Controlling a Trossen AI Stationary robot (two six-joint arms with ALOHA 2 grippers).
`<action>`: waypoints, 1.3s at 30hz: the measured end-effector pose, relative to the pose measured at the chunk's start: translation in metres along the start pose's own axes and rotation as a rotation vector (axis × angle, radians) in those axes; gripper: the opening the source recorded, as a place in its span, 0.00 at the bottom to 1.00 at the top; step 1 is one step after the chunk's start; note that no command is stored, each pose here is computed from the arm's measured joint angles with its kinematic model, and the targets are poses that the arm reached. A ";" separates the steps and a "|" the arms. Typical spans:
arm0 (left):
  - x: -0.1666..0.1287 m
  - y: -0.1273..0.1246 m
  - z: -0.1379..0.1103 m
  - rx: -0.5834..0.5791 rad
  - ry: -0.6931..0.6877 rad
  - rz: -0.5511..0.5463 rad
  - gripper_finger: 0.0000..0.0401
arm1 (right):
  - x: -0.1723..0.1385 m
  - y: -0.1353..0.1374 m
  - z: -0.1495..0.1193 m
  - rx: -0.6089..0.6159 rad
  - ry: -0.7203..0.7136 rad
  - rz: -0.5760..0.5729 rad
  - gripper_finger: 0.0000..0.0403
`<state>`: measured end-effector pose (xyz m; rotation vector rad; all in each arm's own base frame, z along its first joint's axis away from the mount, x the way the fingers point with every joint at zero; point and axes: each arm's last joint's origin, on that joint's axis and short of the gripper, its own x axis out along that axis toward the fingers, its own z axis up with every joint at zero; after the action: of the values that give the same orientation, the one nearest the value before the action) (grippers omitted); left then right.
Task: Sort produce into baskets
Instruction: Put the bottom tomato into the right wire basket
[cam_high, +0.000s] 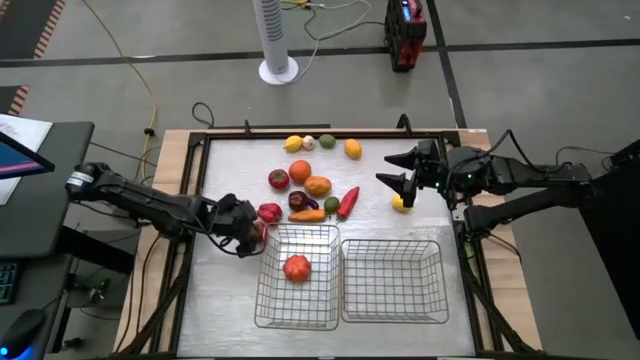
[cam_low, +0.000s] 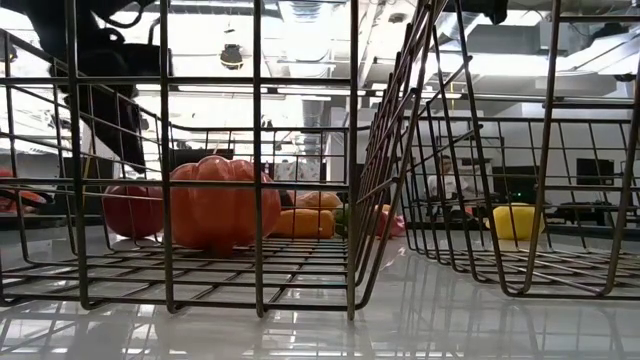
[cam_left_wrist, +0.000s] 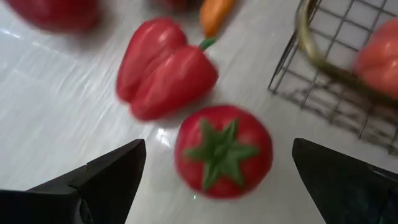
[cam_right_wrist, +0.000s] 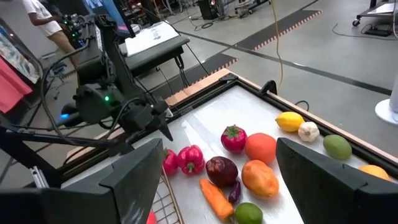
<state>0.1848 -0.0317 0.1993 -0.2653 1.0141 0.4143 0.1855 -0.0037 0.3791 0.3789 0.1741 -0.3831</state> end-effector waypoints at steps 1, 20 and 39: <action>0.003 -0.002 0.001 0.006 -0.002 0.001 0.98 | 0.000 0.000 0.000 0.000 0.000 -0.001 0.85; 0.040 -0.014 -0.003 0.089 0.117 0.060 0.89 | 0.000 0.000 0.000 -0.003 0.002 -0.004 0.85; -0.050 0.027 0.031 -0.169 -0.155 -0.011 0.72 | 0.000 -0.001 0.001 -0.016 -0.009 -0.003 0.85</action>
<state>0.1733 -0.0058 0.2570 -0.3845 0.8265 0.5034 0.1849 -0.0044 0.3800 0.3611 0.1691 -0.3863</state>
